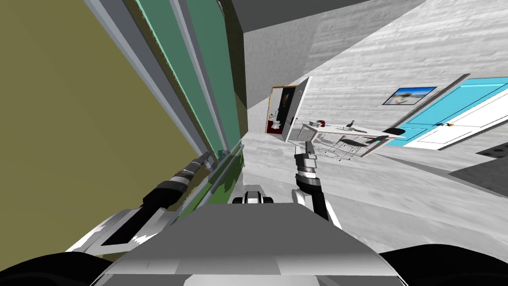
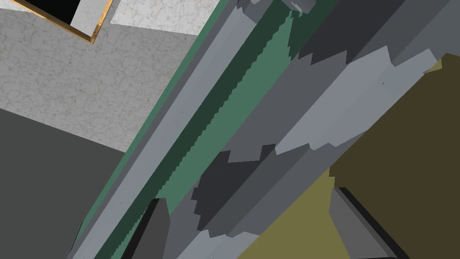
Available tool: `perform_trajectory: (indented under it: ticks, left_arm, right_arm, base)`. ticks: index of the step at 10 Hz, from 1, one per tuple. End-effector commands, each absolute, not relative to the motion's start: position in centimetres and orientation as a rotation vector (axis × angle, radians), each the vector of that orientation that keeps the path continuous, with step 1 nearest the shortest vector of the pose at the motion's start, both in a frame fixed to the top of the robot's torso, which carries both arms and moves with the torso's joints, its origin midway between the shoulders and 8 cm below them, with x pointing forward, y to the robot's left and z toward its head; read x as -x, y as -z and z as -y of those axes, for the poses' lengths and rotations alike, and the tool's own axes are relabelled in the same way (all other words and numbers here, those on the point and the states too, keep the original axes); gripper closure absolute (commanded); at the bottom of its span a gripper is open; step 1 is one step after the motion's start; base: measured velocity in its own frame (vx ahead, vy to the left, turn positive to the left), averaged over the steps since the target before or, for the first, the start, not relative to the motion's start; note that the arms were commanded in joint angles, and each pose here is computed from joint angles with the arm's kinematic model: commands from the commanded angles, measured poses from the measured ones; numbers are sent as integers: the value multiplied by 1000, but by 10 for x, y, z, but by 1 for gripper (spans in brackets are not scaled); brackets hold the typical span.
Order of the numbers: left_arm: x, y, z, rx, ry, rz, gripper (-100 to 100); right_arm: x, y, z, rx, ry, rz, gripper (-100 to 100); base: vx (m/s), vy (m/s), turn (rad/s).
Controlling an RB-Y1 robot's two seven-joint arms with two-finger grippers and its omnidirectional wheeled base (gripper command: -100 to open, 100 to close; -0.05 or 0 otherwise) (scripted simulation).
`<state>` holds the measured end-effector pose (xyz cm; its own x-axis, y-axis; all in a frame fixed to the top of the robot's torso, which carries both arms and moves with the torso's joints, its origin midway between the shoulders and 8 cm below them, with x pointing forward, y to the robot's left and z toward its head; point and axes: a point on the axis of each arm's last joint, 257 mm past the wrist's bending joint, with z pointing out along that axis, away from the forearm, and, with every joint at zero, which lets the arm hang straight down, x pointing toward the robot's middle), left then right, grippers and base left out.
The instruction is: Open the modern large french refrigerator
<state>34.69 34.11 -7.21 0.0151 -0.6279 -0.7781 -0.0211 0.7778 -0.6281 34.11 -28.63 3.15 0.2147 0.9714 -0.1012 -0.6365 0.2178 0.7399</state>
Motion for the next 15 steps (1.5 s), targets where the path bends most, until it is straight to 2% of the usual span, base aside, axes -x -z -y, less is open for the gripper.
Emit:
perform_trajectory:
  ticks: [1, 6, 7, 13, 15]
  left_arm:
    - [-352, 71, -359, 563, 498, -1491, -100]
    - [-361, 66, -389, 587, 479, -1480, -100]
    - [-357, 69, -373, 573, 488, -1486, 100]
    - [-342, 70, -327, 542, 523, -1495, 100]
    - [-345, 63, -315, 489, 564, -1501, 100]
  right_arm:
    - [-341, -32, 286, -636, -1225, -642, 0]
    - [-341, -32, 286, -636, -1225, -642, 0]
    - [-341, -31, 286, -636, -1225, -642, 0]
    - [-341, -31, 286, -636, -1225, -642, 0]
    - [-341, -31, 286, -636, -1225, -642, 0]
  base:
    - [-11, -44, -67]
    - [-21, -52, -62]
    - [34, 47, 107]
    - [28, 62, 77]
    - [-54, 6, -88]
